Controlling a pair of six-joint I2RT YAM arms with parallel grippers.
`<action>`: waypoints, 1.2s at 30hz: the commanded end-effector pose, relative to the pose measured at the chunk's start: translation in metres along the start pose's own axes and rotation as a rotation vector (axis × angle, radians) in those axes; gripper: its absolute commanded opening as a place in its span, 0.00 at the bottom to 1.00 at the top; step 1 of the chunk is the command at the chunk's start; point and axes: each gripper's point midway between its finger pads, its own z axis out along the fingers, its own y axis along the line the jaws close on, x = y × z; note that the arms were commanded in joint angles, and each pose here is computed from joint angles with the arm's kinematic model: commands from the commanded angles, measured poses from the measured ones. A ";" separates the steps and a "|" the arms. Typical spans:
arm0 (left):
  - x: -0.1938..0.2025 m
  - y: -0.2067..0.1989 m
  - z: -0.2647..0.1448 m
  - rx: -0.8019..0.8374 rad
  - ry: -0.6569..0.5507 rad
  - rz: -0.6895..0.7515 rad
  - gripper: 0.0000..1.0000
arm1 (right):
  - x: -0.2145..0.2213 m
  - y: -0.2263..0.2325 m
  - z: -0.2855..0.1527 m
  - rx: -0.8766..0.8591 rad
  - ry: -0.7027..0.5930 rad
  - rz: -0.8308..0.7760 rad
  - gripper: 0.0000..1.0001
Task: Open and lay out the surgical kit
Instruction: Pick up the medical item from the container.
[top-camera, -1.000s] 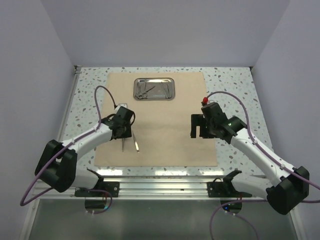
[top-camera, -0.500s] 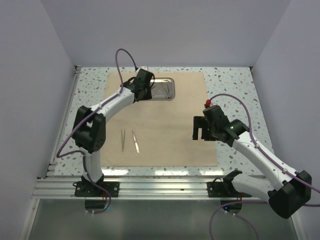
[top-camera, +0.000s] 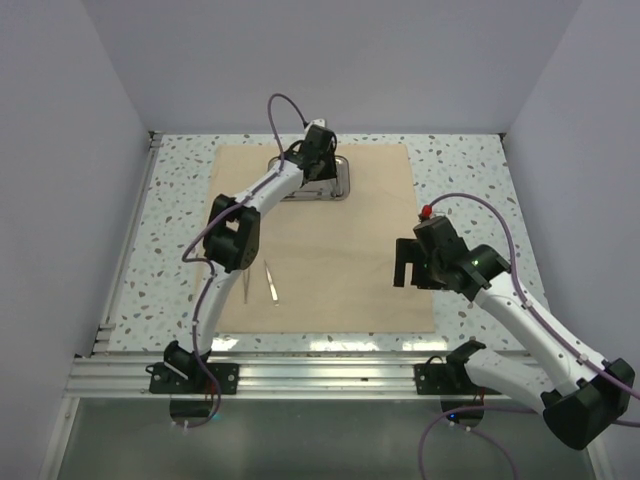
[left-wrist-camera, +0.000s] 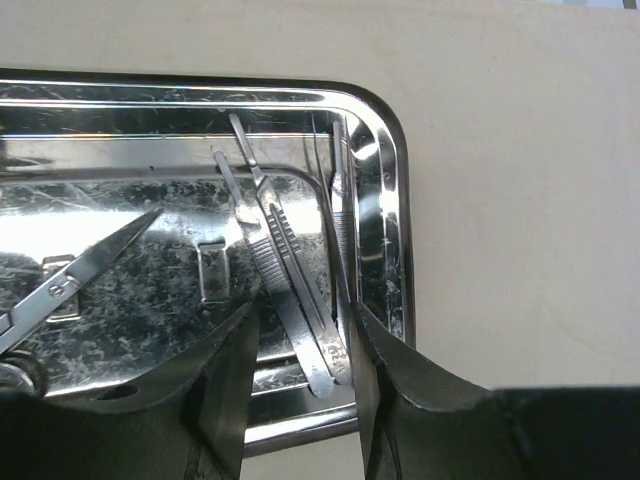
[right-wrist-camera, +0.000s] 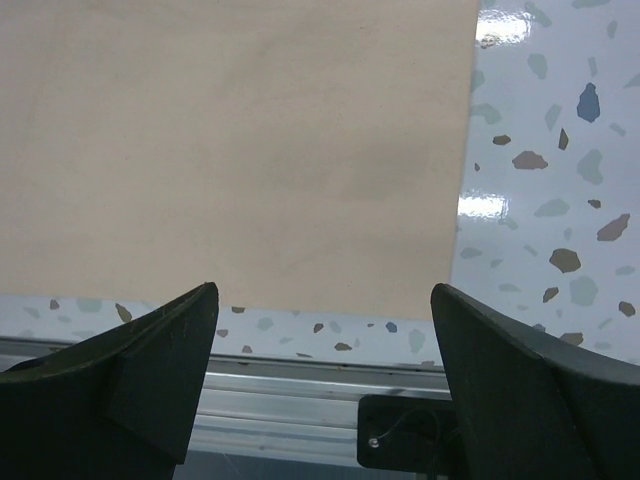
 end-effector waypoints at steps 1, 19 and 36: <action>-0.016 -0.033 0.008 0.123 -0.061 -0.069 0.45 | -0.007 -0.002 -0.007 0.022 -0.002 0.006 0.91; 0.041 -0.004 0.045 -0.037 0.038 0.028 0.38 | -0.010 -0.002 -0.001 0.042 0.002 -0.027 0.91; 0.081 0.039 0.041 -0.209 0.167 0.194 0.00 | -0.015 0.002 0.001 0.010 -0.023 -0.053 0.92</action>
